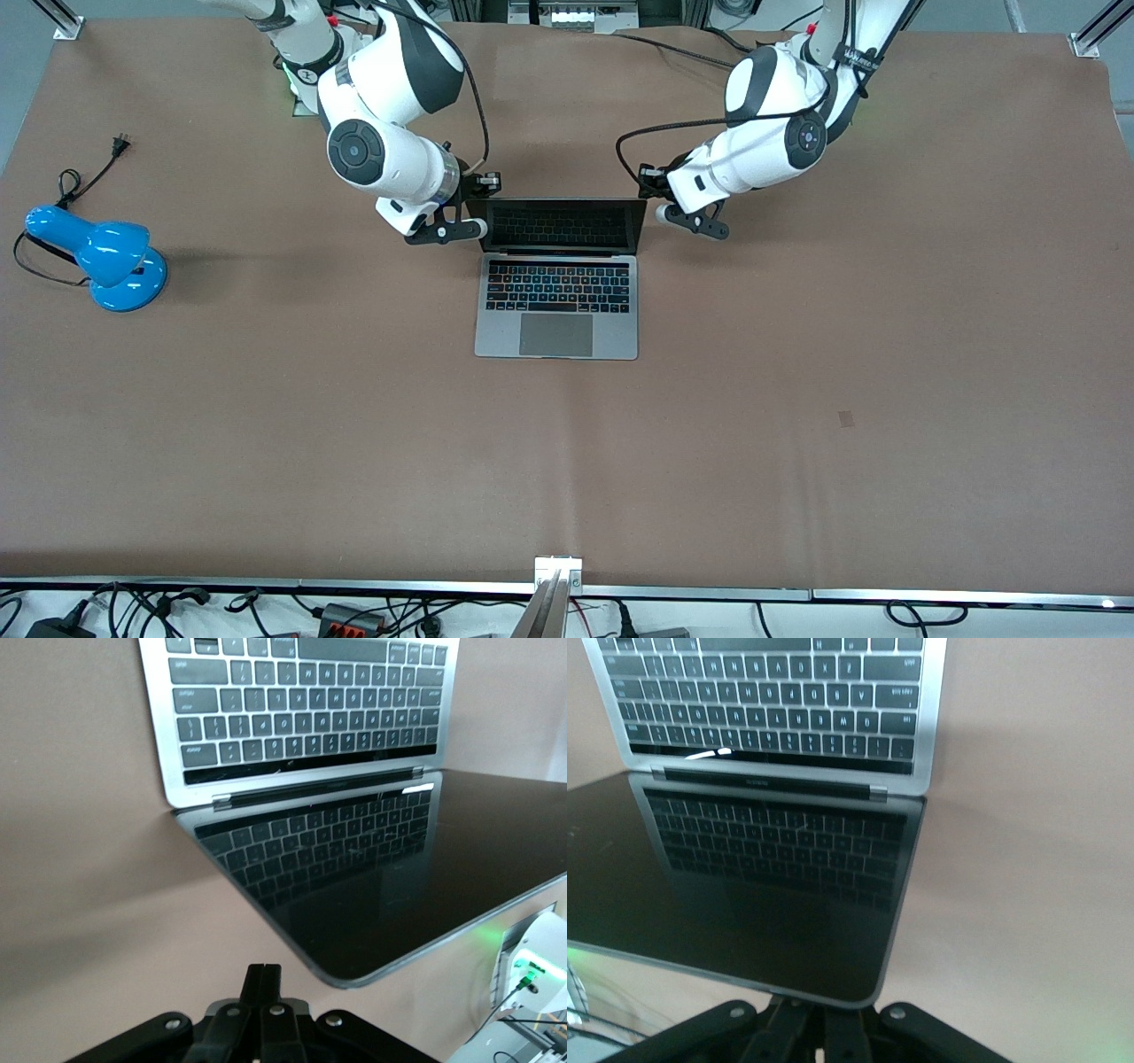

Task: Close laptop with both arms from behind
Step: 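Push the screen's back with both grippers, tilting it toward the keyboard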

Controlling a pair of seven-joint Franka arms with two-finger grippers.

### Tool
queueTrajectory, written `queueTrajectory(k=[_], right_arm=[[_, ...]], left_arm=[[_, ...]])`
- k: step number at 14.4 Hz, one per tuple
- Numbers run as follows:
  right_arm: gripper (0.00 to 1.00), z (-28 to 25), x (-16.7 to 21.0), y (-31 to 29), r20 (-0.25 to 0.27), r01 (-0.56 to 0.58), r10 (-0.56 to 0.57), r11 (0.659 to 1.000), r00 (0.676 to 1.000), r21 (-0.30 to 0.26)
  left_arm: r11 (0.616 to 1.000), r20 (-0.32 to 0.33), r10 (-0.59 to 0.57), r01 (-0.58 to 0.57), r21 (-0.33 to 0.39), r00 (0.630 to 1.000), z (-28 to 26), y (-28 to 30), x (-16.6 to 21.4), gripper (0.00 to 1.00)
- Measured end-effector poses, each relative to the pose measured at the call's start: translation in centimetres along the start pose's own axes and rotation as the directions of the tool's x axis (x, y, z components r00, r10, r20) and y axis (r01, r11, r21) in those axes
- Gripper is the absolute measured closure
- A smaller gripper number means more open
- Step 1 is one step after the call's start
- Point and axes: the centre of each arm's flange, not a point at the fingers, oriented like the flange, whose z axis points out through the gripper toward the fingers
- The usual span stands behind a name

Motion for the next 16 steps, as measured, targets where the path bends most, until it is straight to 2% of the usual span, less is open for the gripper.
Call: queueTrajectory(k=[9, 16], right_arm=[[0.99, -0.6, 3.3, -1.4, -0.048, -0.026, 0.027, 0.999, 0.998, 0.023], [0.99, 0.2, 6.1, -0.8, -0.157, -0.065, 0.073, 0.996, 0.985, 0.056]], left_arm=[[0.995, -0.049, -0.050, 0.045, -0.090, 0.998, 0.4, 0.0, 5.8, 0.99], [0.985, -0.061, -0.114, 0.105, -0.134, 0.992, 0.2, -2.3, 9.7, 0.99]])
